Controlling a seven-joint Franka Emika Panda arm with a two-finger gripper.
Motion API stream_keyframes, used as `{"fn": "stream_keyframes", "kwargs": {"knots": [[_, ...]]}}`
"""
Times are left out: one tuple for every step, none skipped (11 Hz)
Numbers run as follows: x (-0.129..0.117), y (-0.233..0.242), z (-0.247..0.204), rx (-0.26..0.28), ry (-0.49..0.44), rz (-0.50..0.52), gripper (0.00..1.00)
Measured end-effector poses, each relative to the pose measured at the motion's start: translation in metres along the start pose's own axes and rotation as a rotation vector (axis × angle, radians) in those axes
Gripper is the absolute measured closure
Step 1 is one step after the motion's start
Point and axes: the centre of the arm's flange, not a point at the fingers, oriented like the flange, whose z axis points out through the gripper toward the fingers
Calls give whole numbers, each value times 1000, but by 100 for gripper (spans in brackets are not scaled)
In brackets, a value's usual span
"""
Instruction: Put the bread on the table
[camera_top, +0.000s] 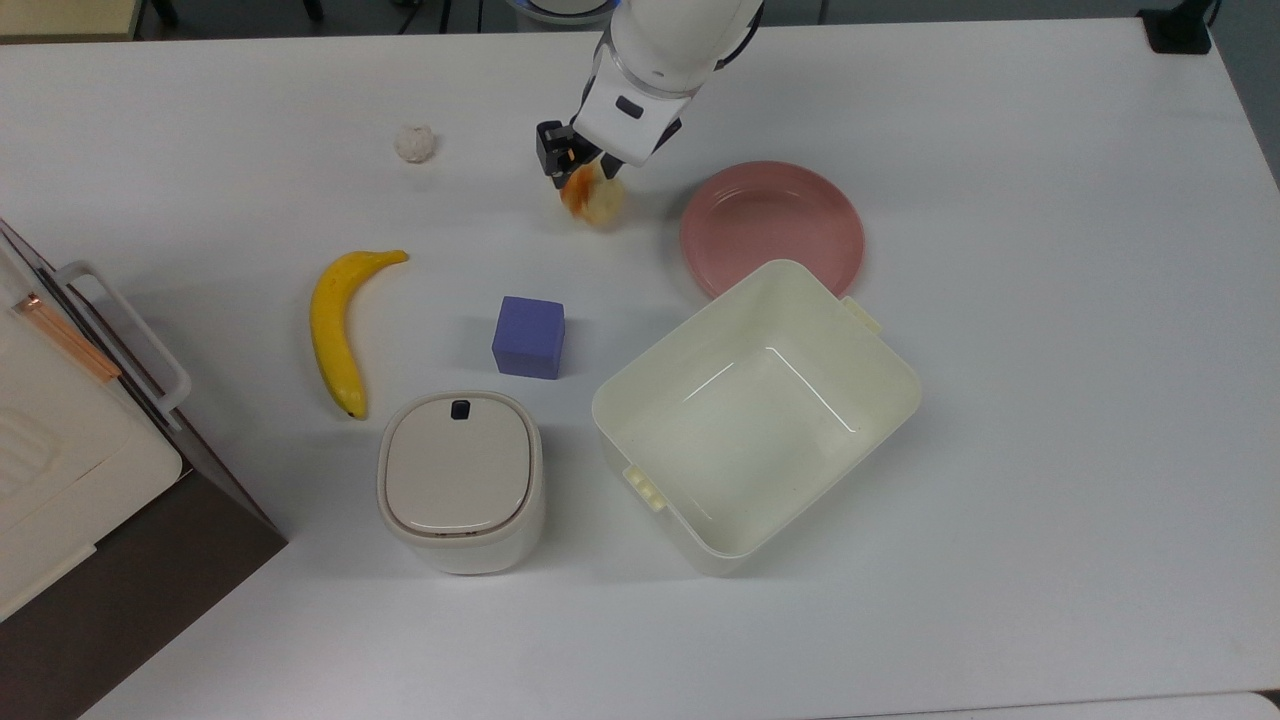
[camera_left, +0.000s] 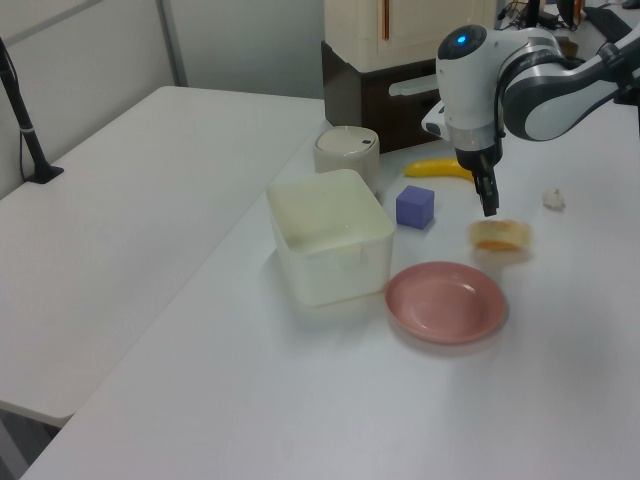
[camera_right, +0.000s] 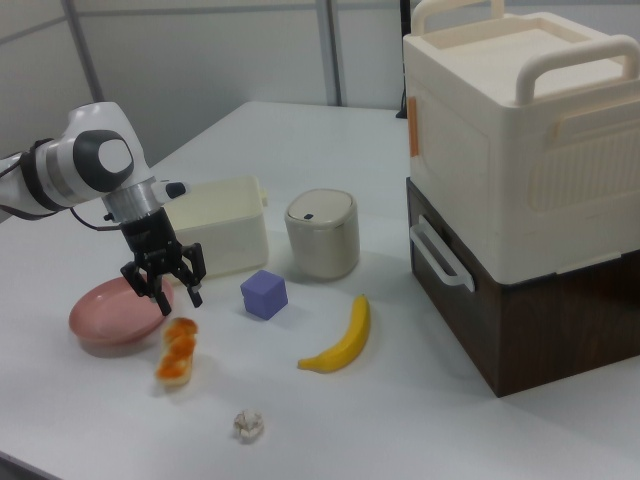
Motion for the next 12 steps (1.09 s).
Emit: {"fn": "stream_keyframes", "kwargs": {"knots": [[0, 1, 0, 0, 1, 2, 27], [1, 5, -3, 2, 12, 34, 11], [2, 16, -10, 5, 33, 96, 0], [3, 31, -20, 7, 55, 156, 0], [2, 45, -28, 9, 72, 193, 0], [1, 55, -34, 10, 85, 215, 0], [0, 64, -39, 9, 97, 233, 0], [-2, 75, -46, 9, 113, 263, 0], [-7, 92, -56, 31, 136, 314, 0], [-14, 114, -69, 87, 168, 381, 0], [-25, 140, -83, 159, 191, 459, 0], [-40, 168, -98, 231, 200, 532, 0]]}}
